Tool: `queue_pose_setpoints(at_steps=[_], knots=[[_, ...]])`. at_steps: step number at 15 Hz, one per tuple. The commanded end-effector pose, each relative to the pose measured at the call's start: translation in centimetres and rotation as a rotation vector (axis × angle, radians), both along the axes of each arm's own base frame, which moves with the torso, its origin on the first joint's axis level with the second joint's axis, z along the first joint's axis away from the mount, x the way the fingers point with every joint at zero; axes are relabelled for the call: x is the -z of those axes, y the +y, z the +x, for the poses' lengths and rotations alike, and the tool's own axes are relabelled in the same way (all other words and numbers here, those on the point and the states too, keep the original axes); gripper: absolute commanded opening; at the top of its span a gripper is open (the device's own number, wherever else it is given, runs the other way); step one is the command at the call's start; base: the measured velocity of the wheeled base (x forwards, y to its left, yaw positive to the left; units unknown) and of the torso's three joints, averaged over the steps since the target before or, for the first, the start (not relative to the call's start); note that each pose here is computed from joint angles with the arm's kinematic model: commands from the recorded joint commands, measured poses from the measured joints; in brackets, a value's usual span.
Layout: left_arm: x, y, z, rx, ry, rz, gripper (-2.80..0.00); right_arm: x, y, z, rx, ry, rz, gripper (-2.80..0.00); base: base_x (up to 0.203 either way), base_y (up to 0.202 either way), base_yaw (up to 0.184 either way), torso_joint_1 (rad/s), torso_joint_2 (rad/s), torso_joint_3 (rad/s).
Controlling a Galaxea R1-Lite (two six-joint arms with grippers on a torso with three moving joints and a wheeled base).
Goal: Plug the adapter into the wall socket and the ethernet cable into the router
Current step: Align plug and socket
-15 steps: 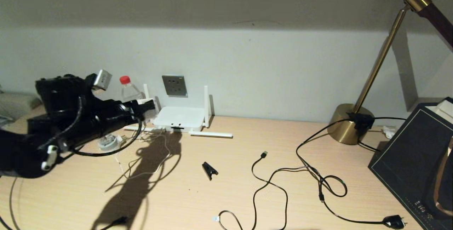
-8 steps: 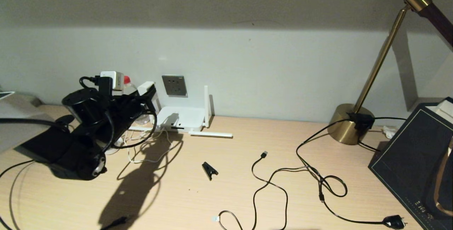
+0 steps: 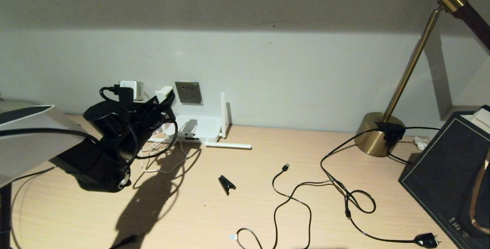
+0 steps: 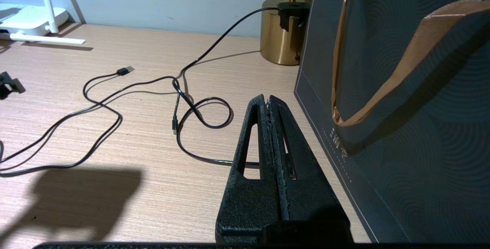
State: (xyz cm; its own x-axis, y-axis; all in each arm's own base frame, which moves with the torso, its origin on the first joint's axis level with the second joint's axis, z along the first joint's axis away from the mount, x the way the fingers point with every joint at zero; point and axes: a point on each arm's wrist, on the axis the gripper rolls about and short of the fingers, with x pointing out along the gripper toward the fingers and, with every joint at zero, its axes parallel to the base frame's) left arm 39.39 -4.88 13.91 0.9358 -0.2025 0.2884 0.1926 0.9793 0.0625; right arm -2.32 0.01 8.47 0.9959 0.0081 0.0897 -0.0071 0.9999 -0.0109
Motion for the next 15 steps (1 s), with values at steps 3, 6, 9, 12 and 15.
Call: queue_pose_setpoints(at_steps=[3,6,9,12,15], knots=[[1.6,-0.1,0.4,0.003,0.036,0.004,-2.80,1.0,0.0,0.3,-0.001,0.036,0.000,-2.80,0.000,0.000,0.000,0.000,0.00,0.000],[2.5,-0.1,0.8,0.003,0.056,0.002,-2.80,1.0,0.0,0.3,-0.001,0.036,0.000,-2.80,0.000,0.000,0.000,0.000,0.00,0.000],[2.7,-0.1,2.4,-0.007,0.019,-0.011,-2.80,1.0,0.0,0.3,-0.001,0.036,0.000,-2.80,0.000,0.000,0.000,0.000,0.00,0.000],[3.9,-0.2,4.1,-0.019,0.009,-0.015,-2.80,1.0,0.0,0.3,-0.001,0.036,0.000,-2.80,0.000,0.000,0.000,0.000,0.00,0.000],[5.0,-0.3,5.5,-0.018,0.001,-0.020,-2.80,1.0,0.0,0.3,-0.001,0.036,0.000,-2.80,0.000,0.000,0.000,0.000,0.00,0.000]])
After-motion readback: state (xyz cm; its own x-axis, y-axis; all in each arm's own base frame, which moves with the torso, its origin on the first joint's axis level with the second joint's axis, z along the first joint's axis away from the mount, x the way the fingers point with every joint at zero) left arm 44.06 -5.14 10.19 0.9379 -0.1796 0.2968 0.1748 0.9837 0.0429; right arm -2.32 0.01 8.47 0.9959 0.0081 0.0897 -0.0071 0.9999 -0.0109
